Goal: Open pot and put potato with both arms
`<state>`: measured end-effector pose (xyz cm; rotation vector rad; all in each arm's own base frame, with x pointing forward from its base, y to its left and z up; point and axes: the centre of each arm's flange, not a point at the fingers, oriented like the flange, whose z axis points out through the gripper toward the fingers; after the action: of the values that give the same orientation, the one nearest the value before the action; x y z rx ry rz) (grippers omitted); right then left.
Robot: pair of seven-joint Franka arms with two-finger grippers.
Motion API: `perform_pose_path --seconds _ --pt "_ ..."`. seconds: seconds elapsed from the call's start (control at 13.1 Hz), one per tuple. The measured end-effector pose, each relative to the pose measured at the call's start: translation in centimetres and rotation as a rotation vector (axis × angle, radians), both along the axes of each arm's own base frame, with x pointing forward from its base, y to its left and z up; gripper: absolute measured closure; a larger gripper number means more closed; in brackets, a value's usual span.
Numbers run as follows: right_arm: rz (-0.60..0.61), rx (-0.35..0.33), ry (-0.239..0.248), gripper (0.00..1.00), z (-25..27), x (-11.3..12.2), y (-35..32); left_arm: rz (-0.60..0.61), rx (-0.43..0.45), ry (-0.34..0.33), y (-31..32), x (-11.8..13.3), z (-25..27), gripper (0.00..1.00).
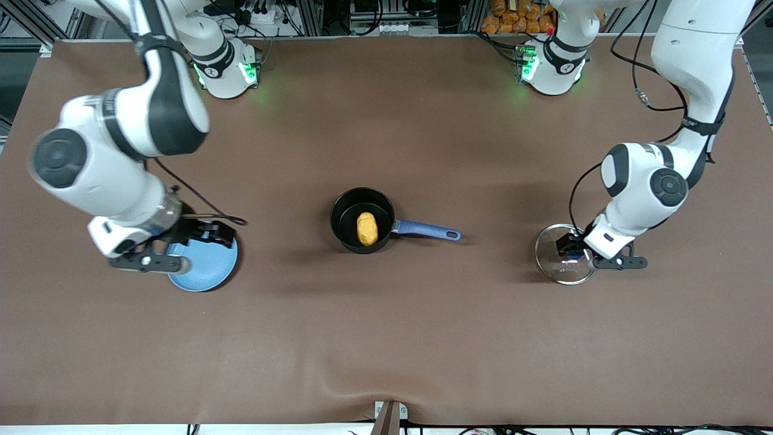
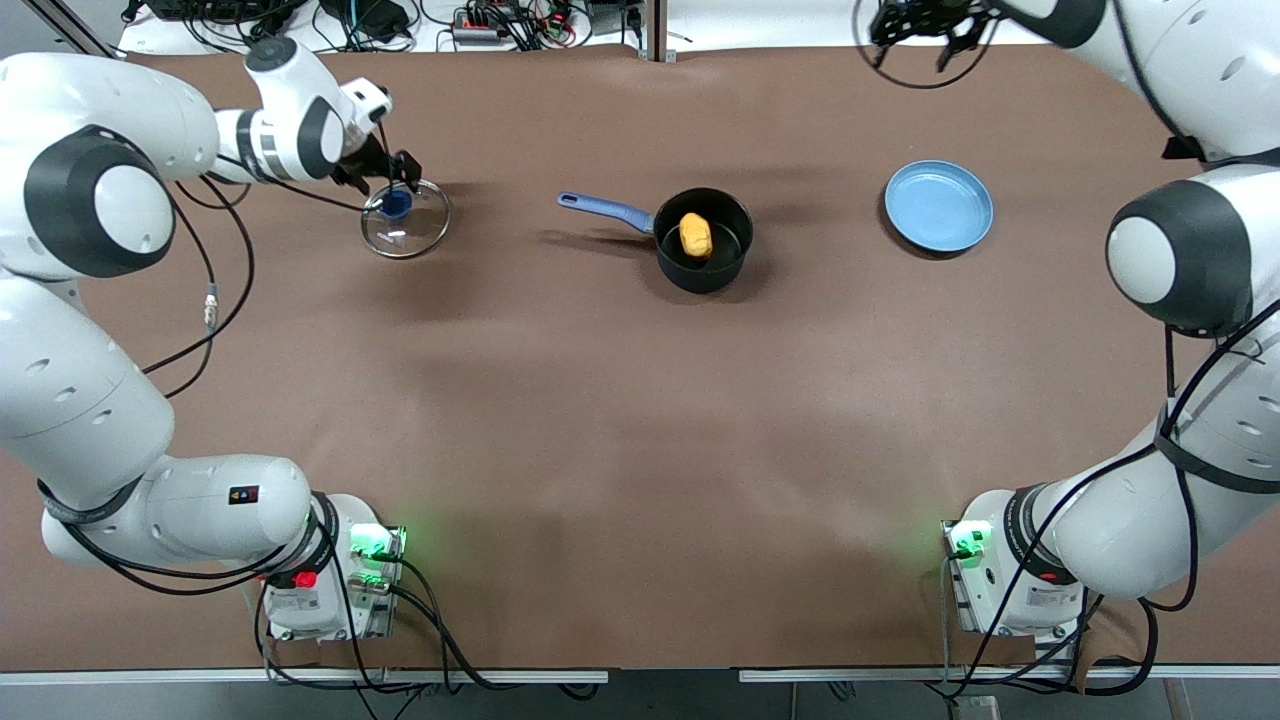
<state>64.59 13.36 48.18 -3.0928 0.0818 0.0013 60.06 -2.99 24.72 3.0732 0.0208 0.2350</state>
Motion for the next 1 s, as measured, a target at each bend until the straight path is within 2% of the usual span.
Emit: perform_pose_path --seconds 0.15,0.23,0.38,0.61,0.77,1.0 --pt "0.039 -0.003 -0.005 0.0 1.4 0.6 -4.0 0.005 0.005 -0.05 0.4 1.0 4.3 0.0" --pt "0.057 -0.006 -0.006 0.0 1.9 0.7 -5.9 0.001 0.008 -0.051 0.2 1.3 6.5 0.0" --pt "0.103 -0.011 0.0 0.0 2.7 0.6 -9.9 -0.01 0.013 -0.035 -0.2 1.9 11.1 0.0" --pt "0.133 -0.024 -0.017 0.0 3.7 0.5 -15.1 -0.026 0.019 -0.013 -1.0 2.3 17.3 0.0" --pt "0.1 -0.025 -0.021 0.0 4.0 0.3 -18.8 -0.029 0.026 0.01 -1.1 1.9 21.3 0.0" --pt "0.059 -0.013 0.001 0.0 3.9 -0.3 -22.0 -0.032 0.038 0.055 -1.1 0.2 27.2 0.0"
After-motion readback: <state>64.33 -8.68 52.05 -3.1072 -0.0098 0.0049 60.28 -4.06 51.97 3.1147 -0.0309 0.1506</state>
